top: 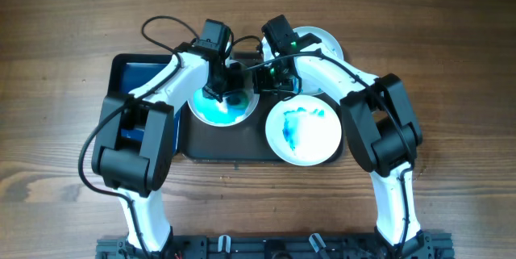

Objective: Clean dirty plates on tray and stack at the side
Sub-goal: 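Scrub the left plate with the sponge while the right gripper holds its rim, then lift the scrubbed plate with the right gripper and move the sponge left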

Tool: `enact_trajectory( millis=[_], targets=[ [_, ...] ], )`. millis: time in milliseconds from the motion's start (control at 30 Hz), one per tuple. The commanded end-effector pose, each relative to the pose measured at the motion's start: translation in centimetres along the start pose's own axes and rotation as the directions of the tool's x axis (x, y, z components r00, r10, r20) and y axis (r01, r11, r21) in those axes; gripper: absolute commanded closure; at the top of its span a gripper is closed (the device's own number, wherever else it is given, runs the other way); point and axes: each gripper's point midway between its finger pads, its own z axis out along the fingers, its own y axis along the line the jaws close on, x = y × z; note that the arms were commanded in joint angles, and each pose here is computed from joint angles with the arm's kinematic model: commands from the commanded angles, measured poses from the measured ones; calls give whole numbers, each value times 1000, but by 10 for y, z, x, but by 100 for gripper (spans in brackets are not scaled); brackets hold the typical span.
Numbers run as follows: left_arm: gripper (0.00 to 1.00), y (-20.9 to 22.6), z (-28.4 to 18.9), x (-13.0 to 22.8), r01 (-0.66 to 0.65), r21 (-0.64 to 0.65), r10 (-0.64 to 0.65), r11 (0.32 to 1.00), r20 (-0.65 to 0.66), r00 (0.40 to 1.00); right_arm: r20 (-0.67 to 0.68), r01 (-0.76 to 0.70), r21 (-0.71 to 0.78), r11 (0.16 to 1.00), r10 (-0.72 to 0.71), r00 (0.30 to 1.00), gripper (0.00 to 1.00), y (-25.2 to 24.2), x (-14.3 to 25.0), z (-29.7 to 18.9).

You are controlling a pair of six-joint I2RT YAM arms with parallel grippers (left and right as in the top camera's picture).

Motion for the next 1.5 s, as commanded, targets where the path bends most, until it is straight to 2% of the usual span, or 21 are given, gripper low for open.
enact_trajectory(
  millis=[0, 133, 200, 233, 367, 500, 633, 833, 867, 967, 1067, 1133, 1200, 1333, 1467],
  targets=[
    [96, 86, -14, -15, 229, -413, -153, 882, 209, 966, -25, -17, 73, 997, 19, 1000, 96, -21, 8, 15],
    [96, 98, -19, 8, 199, -483, -159, 853, 123, 980, -25, -17, 73, 997, 19, 1000, 96, -21, 8, 15],
    [96, 97, -18, 24, 173, -482, -171, 859, 48, 984, -24, -16, 73, 997, 18, 1000, 96, -21, 8, 15],
    [96, 91, -16, 35, 124, -452, -155, 883, -32, 987, -24, -17, 73, 997, 19, 1000, 96, -21, 8, 15],
    [96, 42, -9, 75, -79, -129, 34, 988, -321, 946, -25, -16, 73, 997, 18, 1000, 96, -21, 8, 15],
    [96, 10, -13, 90, -139, 103, 168, 985, -385, 908, -26, -16, 66, 998, 17, 1000, 96, -20, 8, 15],
    [96, -11, -10, 78, -189, 224, 255, 956, -315, 914, -26, -15, 65, 998, 17, 1000, 96, -20, 8, 15],
    [96, -31, -2, 33, -258, 269, 296, 928, -110, 949, -27, -13, 66, 998, 14, 1000, 96, -20, 8, 15],
    [96, -29, 0, 25, -251, 240, 277, 938, -84, 957, -28, -12, 66, 998, 14, 1000, 96, -20, 8, 15],
    [96, 9, 6, -4, -118, -22, 118, 993, 7, 993, -28, -12, 67, 998, 14, 1000, 96, -20, 8, 15],
    [96, 47, -4, -14, 11, -227, 6, 974, 75, 997, -27, -10, 70, 998, 12, 1000, 96, -21, 8, 15],
    [96, 61, -20, -16, 70, -284, -45, 956, 91, 995, -27, -10, 70, 997, 12, 1000, 96, -21, 8, 15],
    [96, 66, -40, -21, 114, -286, -88, 952, 101, 991, -24, -12, 77, 997, 14, 1000, 96, -22, 8, 15],
    [96, 78, -108, -40, 214, -263, -174, 941, 167, 971, -25, -9, 88, 996, 11, 1000, 96, -22, 9, 16],
    [96, 108, -177, -43, 315, -234, -262, 920, 234, 936, -6, 18, 127, 992, -17, 1000, 96, -17, 10, 11]
  ],
)
